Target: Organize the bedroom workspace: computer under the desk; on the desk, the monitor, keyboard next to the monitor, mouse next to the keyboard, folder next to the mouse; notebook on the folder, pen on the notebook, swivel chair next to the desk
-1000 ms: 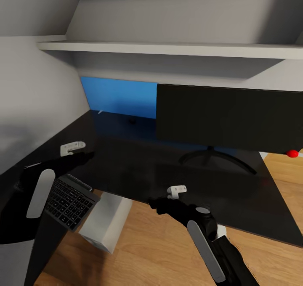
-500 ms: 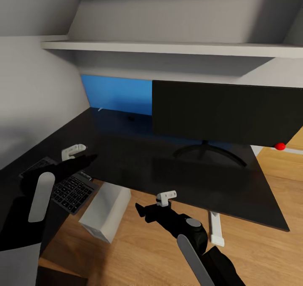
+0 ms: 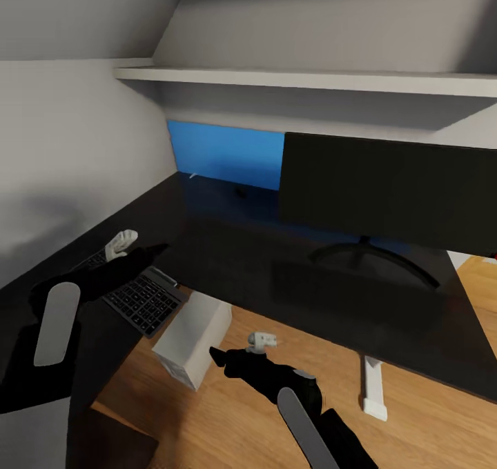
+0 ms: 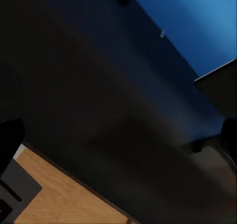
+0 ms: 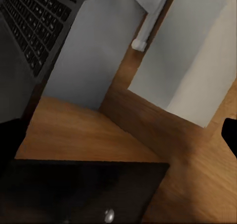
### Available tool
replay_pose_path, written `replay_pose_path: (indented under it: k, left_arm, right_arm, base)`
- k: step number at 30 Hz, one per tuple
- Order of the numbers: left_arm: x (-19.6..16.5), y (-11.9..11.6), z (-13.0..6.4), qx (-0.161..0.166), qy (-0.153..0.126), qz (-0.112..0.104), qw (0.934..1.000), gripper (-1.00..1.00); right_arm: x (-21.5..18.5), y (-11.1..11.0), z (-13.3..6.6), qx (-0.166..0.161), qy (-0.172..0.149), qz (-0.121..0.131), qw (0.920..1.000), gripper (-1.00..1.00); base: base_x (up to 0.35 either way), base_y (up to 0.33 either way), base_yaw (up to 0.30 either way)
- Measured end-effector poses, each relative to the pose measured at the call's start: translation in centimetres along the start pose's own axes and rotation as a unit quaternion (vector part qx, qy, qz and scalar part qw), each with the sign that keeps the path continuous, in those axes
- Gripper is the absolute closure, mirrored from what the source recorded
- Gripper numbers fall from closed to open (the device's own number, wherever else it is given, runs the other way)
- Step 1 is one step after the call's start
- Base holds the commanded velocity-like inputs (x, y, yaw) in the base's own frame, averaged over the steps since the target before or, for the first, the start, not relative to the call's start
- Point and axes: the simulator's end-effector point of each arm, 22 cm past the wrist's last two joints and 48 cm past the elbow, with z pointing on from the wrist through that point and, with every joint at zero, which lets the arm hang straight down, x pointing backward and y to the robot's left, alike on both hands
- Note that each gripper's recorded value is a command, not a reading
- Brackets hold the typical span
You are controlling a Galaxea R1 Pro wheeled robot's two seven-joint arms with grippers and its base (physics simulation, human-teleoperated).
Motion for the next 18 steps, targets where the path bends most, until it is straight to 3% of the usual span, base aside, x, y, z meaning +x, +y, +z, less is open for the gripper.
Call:
replay_pose_path:
  k: [1, 2, 5, 6, 9, 13, 14, 18]
  left_arm:
    - [0.0, -0.3, 0.0, 0.006, 0.001, -0.002, 1.0, -1.0]
    - [1.3, -4.3, 0.9, 0.05, 0.026, -0.013, 0.9983, -1.0]
    - [2.0, -5.3, 1.2, 0.057, 0.04, -0.009, 0.9975, -1.0]
    - [3.0, -7.6, 1.5, 0.089, 0.055, -0.024, 0.9942, -1.0]
    - [3.1, -8.4, 1.4, 0.104, 0.057, -0.033, 0.9924, -1.0]
    - [2.7, -10.4, 0.9, 0.147, 0.059, -0.062, 0.9854, -1.0]
    - [2.5, -11.5, 0.4, 0.174, 0.063, -0.083, 0.9792, -1.0]
    - [2.6, -11.6, 0.2, 0.179, 0.067, -0.091, 0.9772, -1.0]
  right_arm:
    - [0.0, 0.0, 0.1, -0.003, -0.001, 0.01, 0.9999, -1.0]
    - [-0.4, 0.0, 0.2, -0.014, -0.009, 0.059, 0.9981, -1.0]
    - [-0.8, -0.4, 0.2, -0.014, -0.013, 0.072, 0.9973, -1.0]
    - [-3.0, -2.8, -0.5, -0.003, -0.04, 0.117, 0.9924, -1.0]
    - [-3.7, -3.4, -0.8, -0.005, -0.048, 0.141, 0.9889, -1.0]
    - [-4.4, -3.8, -1.1, -0.012, -0.058, 0.167, 0.9842, -1.0]
    - [-4.8, -4.7, -1.2, -0.011, -0.066, 0.192, 0.9792, -1.0]
    - [-5.1, -5.7, -1.2, -0.01, -0.071, 0.219, 0.973, -1.0]
  base:
    - [0.0, 0.0, 0.277]
    - [0.0, 0.0, 0.278]
    - [0.0, 0.0, 0.278]
    - [0.0, 0.0, 0.278]
    - [0.0, 0.0, 0.228]
    - [0.0, 0.0, 0.078]
    - [0.0, 0.0, 0.024]
    - [0.0, 0.0, 0.018]
